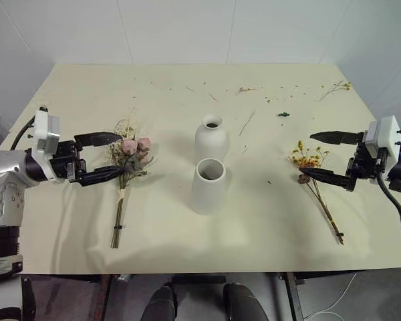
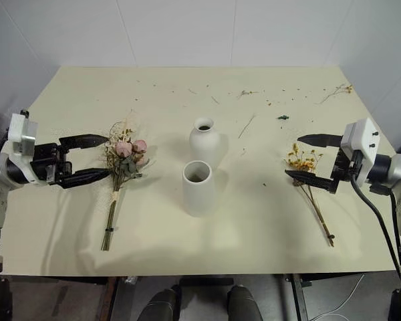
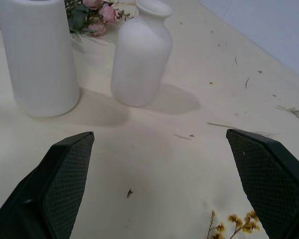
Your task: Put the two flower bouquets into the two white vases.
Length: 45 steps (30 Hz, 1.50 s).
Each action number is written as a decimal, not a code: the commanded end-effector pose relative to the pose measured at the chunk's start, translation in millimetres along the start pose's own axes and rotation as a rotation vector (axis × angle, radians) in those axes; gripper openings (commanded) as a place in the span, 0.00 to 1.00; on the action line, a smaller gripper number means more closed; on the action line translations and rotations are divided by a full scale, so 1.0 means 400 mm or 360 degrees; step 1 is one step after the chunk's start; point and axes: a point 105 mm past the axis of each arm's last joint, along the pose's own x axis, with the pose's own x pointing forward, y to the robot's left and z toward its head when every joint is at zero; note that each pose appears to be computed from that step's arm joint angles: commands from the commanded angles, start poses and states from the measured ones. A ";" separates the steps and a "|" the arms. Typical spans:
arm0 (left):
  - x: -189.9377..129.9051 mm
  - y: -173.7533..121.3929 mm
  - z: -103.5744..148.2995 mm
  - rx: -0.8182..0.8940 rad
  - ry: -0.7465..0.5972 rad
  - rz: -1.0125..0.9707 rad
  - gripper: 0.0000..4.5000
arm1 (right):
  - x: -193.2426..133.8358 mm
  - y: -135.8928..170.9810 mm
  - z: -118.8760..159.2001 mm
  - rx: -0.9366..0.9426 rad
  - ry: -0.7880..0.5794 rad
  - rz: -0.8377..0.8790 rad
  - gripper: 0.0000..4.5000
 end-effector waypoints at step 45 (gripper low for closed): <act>0.060 -0.147 0.080 0.0077 -0.0115 -0.0185 1.00 | -0.097 0.003 -0.269 0.1306 0.1430 -0.0274 0.96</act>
